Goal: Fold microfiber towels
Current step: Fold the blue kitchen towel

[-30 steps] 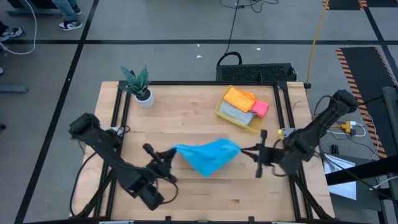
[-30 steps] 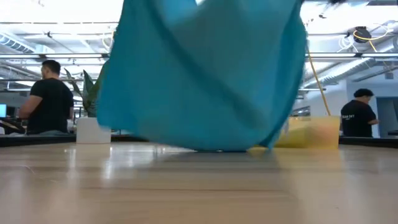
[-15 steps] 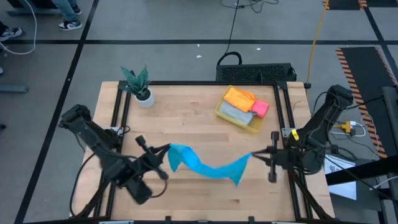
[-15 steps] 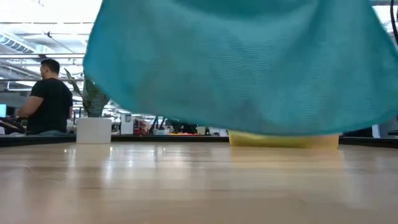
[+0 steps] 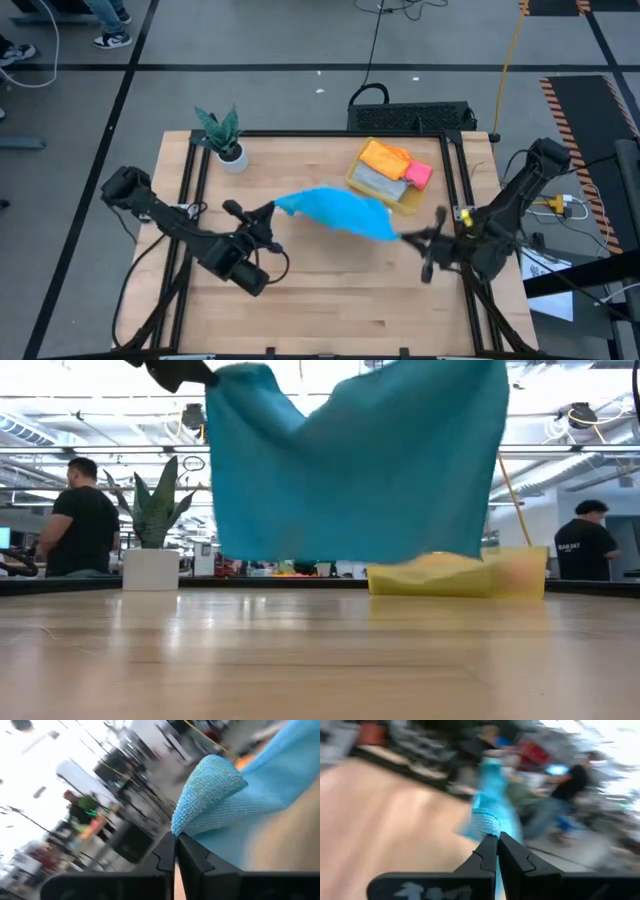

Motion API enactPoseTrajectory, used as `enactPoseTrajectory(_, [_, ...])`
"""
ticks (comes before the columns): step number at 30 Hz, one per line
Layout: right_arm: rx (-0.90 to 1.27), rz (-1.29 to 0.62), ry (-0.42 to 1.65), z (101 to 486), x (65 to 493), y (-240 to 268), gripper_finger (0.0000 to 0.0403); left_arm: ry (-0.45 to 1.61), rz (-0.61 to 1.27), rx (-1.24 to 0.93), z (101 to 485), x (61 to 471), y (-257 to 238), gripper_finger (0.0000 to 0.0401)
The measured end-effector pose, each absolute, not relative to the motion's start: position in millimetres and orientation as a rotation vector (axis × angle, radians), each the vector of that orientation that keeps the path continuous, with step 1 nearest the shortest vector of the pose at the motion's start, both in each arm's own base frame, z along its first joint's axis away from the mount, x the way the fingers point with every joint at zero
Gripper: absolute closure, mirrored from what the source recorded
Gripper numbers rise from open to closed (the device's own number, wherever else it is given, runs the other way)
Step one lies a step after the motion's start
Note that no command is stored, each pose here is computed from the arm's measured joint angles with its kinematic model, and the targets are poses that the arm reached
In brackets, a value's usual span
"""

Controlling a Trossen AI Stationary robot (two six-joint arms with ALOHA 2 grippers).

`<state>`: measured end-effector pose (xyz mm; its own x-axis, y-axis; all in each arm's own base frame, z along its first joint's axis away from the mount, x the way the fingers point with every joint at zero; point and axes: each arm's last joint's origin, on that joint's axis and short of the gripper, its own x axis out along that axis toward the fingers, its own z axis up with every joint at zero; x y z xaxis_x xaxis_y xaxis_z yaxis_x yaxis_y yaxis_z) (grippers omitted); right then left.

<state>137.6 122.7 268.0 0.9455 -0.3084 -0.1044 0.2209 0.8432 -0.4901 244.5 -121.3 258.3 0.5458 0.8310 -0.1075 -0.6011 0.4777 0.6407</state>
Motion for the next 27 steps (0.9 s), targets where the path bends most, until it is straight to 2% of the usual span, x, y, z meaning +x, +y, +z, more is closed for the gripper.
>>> enactPoseTrajectory(5, [-0.363,-0.023,0.315,206,142,133,0.0403,0.607,0.750,0.433,221,244,-125,0.0363])
enactPoseTrajectory(8, [-0.232,0.053,0.389,164,141,132,0.0403,0.711,0.538,0.361,186,244,-129,0.0343])
enactPoseTrajectory(11, [-0.107,0.115,0.408,137,140,132,0.0403,0.804,0.309,0.328,161,238,-131,0.0321])
enactPoseTrajectory(13, [-0.068,0.147,0.395,130,140,133,0.0403,0.871,0.257,0.335,154,232,-131,0.0312])
enactPoseTrajectory(18, [-0.002,0.213,0.388,128,158,141,0.0403,0.842,0.489,0.310,161,225,-124,0.0309])
enactPoseTrajectory(20, [0.009,0.247,0.416,128,168,146,0.0403,0.790,0.502,0.269,164,232,-124,0.0309])
enactPoseTrajectory(27, [0.037,0.436,0.547,133,191,170,0.0386,0.676,0.238,0.097,160,279,-123,0.0309])
